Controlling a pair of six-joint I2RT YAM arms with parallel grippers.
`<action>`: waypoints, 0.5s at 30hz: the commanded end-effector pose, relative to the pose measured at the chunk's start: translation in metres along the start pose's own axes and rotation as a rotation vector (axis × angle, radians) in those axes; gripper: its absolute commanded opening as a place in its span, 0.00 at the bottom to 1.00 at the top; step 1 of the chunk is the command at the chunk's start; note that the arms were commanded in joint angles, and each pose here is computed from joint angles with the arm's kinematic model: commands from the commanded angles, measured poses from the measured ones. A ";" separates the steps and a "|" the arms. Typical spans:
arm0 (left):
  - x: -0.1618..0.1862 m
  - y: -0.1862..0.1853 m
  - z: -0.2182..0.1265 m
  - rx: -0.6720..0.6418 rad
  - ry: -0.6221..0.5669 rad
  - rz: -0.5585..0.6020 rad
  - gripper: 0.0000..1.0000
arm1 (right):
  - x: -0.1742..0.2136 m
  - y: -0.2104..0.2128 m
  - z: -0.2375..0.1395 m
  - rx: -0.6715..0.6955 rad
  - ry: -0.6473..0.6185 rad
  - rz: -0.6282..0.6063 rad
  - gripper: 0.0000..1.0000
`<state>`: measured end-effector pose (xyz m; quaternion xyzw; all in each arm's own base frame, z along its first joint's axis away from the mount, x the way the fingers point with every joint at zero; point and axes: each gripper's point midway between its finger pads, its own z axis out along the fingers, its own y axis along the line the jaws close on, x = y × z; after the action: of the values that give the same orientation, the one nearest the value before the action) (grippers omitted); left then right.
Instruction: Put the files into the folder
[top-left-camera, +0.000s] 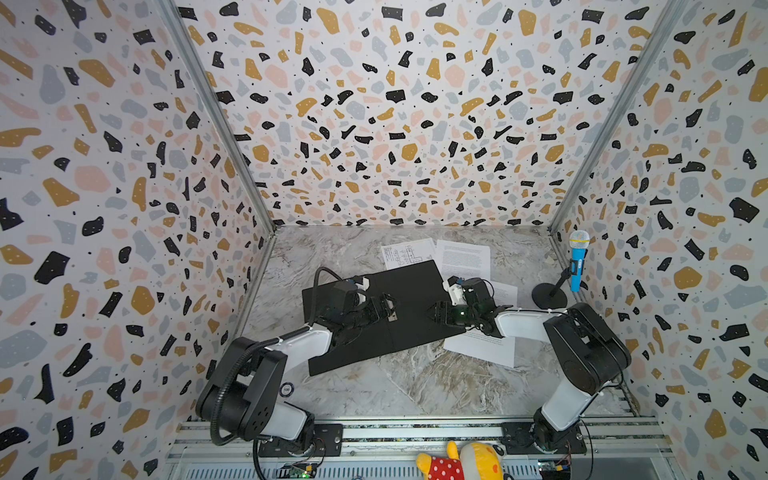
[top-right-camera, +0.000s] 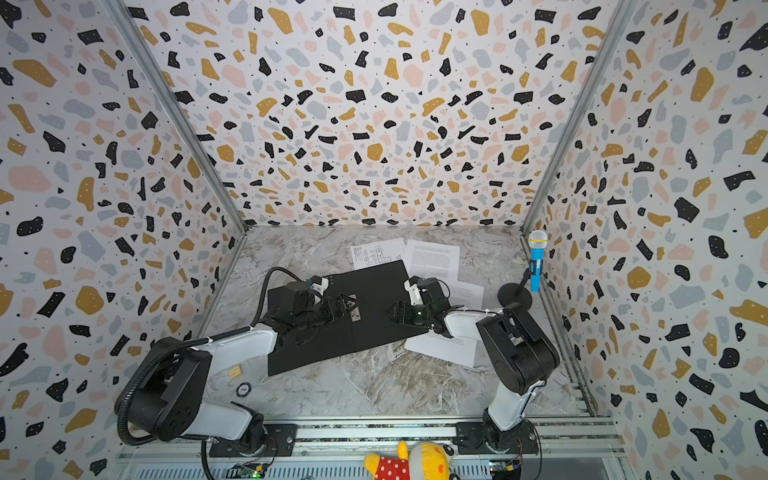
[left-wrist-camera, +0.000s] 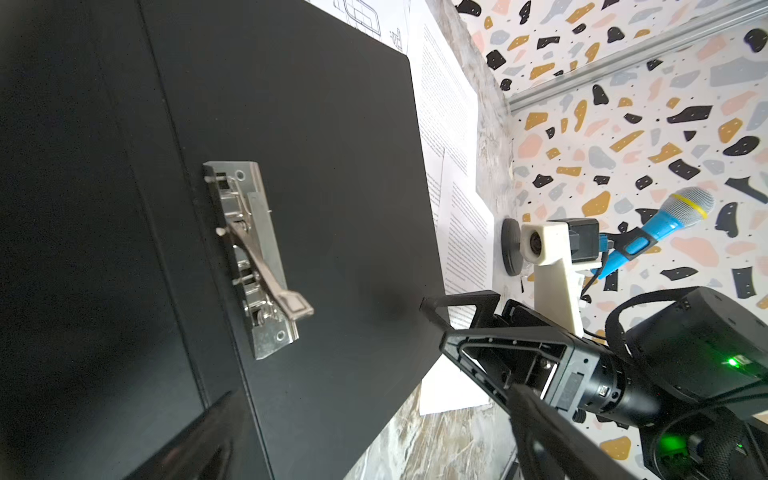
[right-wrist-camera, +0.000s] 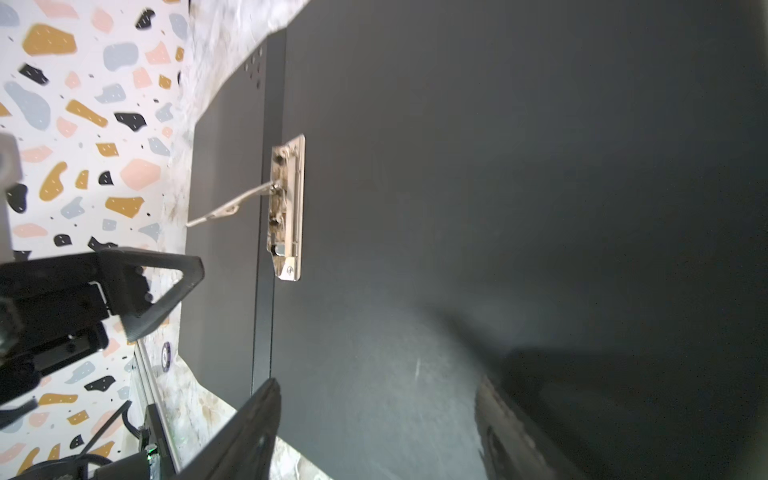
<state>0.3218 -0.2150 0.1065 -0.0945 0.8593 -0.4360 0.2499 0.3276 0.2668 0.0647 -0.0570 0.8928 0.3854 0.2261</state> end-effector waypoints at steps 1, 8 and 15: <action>-0.013 -0.034 -0.001 0.123 -0.052 -0.014 1.00 | -0.016 -0.005 -0.019 0.035 -0.050 -0.022 0.76; -0.007 -0.041 0.025 0.161 -0.013 -0.019 1.00 | -0.025 -0.046 -0.045 0.127 -0.089 0.030 0.77; -0.021 -0.047 0.044 0.191 -0.017 -0.029 1.00 | -0.014 -0.062 -0.048 0.148 -0.072 0.049 0.77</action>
<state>0.3423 -0.2558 0.0960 -0.1059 0.8401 -0.4829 0.2232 0.3464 0.1897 0.0587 0.0070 0.9087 0.3309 0.2545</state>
